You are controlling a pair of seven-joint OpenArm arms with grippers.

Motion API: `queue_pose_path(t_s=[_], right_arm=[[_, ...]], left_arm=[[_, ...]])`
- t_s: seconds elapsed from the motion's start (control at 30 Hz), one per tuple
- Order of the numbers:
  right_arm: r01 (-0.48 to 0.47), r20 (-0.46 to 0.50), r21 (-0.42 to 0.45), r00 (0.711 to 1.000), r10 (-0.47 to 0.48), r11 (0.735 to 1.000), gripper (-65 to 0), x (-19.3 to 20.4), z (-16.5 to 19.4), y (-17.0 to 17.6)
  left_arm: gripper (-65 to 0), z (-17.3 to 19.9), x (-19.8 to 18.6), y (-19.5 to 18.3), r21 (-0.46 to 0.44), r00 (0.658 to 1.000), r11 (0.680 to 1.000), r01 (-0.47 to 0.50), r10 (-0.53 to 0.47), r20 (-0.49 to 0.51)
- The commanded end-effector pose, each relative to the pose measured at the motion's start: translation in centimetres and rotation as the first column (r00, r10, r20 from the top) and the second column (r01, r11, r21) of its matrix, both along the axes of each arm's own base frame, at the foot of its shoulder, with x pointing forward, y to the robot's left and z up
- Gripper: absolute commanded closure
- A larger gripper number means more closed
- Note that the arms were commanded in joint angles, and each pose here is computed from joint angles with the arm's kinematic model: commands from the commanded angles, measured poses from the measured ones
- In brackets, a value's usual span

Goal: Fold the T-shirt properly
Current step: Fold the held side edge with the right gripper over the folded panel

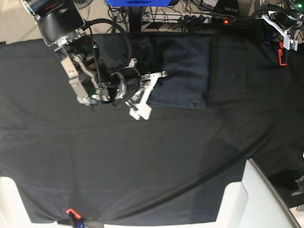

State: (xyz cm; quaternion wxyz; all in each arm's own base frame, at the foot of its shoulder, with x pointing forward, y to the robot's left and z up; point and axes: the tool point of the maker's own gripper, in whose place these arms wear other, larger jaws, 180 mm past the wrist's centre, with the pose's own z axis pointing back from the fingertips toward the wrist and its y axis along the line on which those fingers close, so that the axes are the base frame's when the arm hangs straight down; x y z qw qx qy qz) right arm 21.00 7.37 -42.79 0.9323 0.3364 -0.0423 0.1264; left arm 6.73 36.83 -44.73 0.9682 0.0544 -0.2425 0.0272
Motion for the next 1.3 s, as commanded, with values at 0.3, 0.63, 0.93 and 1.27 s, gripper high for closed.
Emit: queue_pose_path(t_s=[0.3,0.63,0.93,1.27], right_arm=[[0.071,-0.028,-0.084,0.997,-0.074,0.994,-0.6,1.6,-1.6,0.9],[0.161,-0.036,-0.116,0.985,-0.166,0.980,-0.9,2.4,-1.9,0.6],[0.130,-0.047,-0.114,0.990,-0.137,0.985,-32.1,1.6,-1.7,1.8],[-0.103,0.043,-0.141,0.993,0.110,0.985,-32.6,-0.5,-0.4,5.4]], left_arm=[[0.0,0.9,0.4,0.7,0.018,1.000,1.000,0.013,-0.013,0.021],[0.0,0.9,0.4,0.7,0.018,1.000,1.000,0.013,-0.013,0.021],[0.0,0.8,0.4,0.6,0.018,1.000,1.000,0.014,-0.015,0.019],[0.0,0.2,0.9,-0.6,-0.003,0.998,0.998,0.058,-0.058,0.007]])
